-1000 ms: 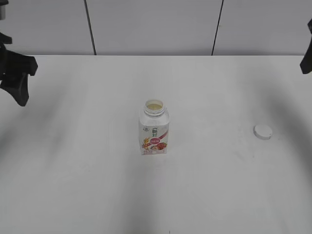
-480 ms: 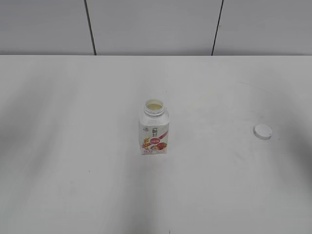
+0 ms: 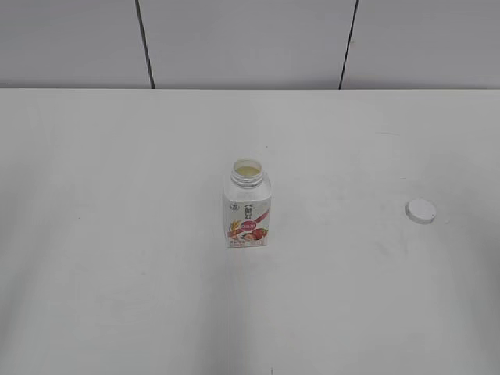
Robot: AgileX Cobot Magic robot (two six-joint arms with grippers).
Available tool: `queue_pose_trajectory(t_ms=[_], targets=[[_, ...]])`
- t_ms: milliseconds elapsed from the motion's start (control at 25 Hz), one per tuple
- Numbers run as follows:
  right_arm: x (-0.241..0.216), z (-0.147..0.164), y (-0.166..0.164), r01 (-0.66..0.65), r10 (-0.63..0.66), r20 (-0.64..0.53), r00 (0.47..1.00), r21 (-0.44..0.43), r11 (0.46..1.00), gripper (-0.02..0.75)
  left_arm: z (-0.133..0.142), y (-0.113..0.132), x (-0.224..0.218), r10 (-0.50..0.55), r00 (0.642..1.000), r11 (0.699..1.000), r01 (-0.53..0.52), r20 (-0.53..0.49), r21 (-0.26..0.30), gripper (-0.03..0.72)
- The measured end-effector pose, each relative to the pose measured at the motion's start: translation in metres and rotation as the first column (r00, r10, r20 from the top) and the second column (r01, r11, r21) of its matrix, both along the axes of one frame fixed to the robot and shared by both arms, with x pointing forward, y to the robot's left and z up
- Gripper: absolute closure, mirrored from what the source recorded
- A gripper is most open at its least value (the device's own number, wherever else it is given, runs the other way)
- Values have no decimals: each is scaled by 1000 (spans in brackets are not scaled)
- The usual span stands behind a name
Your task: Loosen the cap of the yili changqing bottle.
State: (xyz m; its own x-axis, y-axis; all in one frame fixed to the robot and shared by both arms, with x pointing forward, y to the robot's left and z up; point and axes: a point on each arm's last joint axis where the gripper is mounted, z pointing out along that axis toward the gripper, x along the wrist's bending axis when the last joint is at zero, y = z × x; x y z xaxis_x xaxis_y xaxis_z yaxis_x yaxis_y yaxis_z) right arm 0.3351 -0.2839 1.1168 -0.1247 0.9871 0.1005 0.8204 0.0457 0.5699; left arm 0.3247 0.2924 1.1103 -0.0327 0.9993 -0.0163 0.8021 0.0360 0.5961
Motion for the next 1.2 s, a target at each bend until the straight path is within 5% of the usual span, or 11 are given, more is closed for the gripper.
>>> queue_pose_trajectory(t_ms=[320,640,1200], targets=[[-57,-8,-3,-18,27,192,981,-50,999,205,-33,20,-63,1,984,999,6,178,-36,102],[-92,-37,-4,-42,73,340,938,-98,994,205,-43,33,-103,-24,917,997,48,397,-52,102],[-108,-60,-5,-29,86,480,873,-126,992,205,-51,22,-91,-122,873,988,154,473,-29,102]])
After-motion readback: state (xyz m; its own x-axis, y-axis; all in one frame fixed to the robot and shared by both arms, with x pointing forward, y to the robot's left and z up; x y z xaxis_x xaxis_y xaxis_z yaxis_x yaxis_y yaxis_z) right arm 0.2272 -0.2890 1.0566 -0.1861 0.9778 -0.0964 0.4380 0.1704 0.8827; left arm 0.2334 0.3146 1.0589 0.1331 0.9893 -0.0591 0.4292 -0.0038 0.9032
